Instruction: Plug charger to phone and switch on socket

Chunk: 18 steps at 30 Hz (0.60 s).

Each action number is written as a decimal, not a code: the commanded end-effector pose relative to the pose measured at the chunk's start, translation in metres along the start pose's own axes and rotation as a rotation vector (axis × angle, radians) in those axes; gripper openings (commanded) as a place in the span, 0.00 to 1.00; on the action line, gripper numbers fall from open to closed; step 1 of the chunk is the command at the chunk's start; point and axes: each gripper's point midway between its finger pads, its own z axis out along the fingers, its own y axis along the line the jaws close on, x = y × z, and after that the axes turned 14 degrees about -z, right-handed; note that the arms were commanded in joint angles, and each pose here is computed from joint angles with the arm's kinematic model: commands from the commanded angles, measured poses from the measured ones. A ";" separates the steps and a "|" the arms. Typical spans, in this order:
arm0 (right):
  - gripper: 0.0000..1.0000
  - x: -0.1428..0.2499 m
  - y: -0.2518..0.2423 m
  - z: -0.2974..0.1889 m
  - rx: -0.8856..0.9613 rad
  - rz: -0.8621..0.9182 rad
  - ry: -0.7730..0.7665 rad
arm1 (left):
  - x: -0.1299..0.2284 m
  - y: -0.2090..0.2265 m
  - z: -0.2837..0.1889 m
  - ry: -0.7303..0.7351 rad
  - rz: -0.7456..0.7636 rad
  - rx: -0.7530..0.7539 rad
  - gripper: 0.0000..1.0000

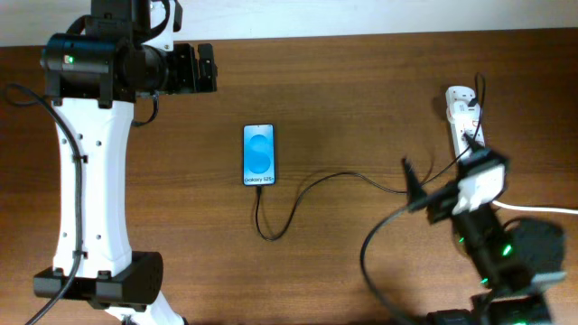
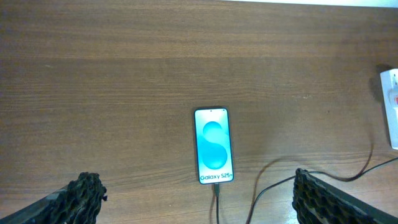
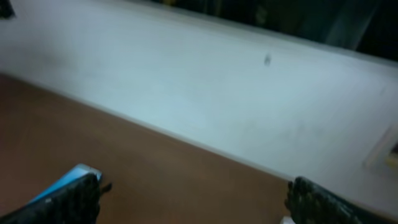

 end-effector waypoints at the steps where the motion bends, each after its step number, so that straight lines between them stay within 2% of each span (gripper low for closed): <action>1: 0.98 0.034 0.025 -0.008 0.016 -0.011 -0.066 | -0.003 0.000 -0.008 -0.025 0.010 0.000 1.00; 5: 0.98 0.072 0.049 -0.015 0.024 -0.022 -0.118 | -0.003 0.000 -0.008 -0.025 0.010 0.000 1.00; 10: 0.98 0.096 0.060 -0.019 0.047 -0.029 -0.145 | -0.003 0.000 -0.008 -0.025 0.010 0.000 1.00; 18: 0.98 0.134 0.075 -0.020 -0.005 0.005 0.002 | -0.003 0.000 -0.008 -0.025 0.010 0.000 1.00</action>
